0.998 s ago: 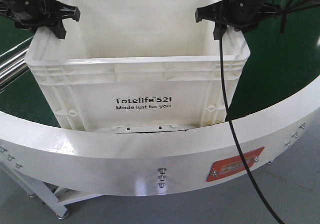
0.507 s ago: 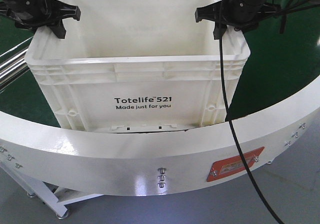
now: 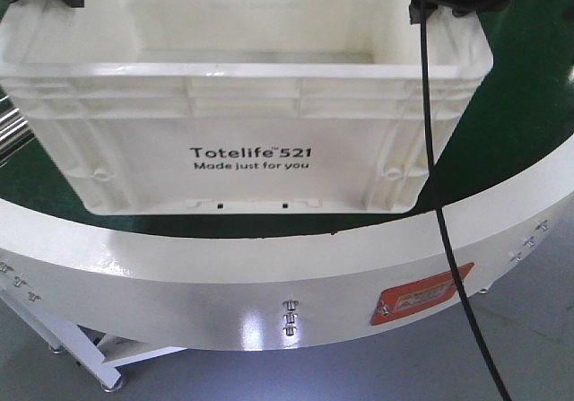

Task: Place moving items into box and shelve
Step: 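Lift the tote off the conveyor with both grippers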

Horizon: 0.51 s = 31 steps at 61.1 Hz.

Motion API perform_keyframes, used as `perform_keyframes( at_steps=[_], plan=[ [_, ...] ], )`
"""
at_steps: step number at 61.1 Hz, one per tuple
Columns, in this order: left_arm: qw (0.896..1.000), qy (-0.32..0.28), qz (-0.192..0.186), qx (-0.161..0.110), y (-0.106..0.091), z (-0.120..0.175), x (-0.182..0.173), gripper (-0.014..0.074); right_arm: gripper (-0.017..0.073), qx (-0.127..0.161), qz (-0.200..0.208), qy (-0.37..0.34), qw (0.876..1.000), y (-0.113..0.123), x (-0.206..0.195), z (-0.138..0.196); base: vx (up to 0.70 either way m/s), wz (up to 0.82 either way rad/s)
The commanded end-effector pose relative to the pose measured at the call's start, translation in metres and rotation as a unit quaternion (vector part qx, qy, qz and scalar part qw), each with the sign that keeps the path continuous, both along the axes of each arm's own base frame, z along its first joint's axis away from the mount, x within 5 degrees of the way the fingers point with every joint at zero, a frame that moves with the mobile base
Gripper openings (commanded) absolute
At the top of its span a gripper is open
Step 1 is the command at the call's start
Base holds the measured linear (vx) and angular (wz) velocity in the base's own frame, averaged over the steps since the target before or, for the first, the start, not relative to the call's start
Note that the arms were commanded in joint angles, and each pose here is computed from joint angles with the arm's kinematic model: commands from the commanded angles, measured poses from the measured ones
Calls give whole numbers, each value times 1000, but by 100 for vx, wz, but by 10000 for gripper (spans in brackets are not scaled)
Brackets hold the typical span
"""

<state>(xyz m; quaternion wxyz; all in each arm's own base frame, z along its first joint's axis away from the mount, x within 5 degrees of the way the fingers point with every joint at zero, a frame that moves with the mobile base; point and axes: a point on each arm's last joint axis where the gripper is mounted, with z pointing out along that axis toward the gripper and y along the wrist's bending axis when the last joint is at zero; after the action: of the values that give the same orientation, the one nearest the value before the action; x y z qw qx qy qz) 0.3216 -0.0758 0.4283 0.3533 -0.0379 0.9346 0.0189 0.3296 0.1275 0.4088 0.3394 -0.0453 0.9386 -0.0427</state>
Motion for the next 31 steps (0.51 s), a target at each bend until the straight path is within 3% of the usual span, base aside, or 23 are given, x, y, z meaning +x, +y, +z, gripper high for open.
perform_keyframes(
  at_steps=[1,16,24,31],
  plan=[
    [992,-122,1,12,5,38,-31,92,84,4,4,-108,994,-12,-25,35,0,0],
    [986,-157,-46,-25,-6,19,-87,94,84,28,34,-97,994,-15,-77,23,0,0],
    [988,-147,-38,-41,-4,-1,-111,95,84,39,38,-99,994,-15,-100,8,0,0],
    [988,-145,-41,-39,0,-16,-127,95,84,43,37,-96,994,-19,-114,-2,0,0]
  ],
)
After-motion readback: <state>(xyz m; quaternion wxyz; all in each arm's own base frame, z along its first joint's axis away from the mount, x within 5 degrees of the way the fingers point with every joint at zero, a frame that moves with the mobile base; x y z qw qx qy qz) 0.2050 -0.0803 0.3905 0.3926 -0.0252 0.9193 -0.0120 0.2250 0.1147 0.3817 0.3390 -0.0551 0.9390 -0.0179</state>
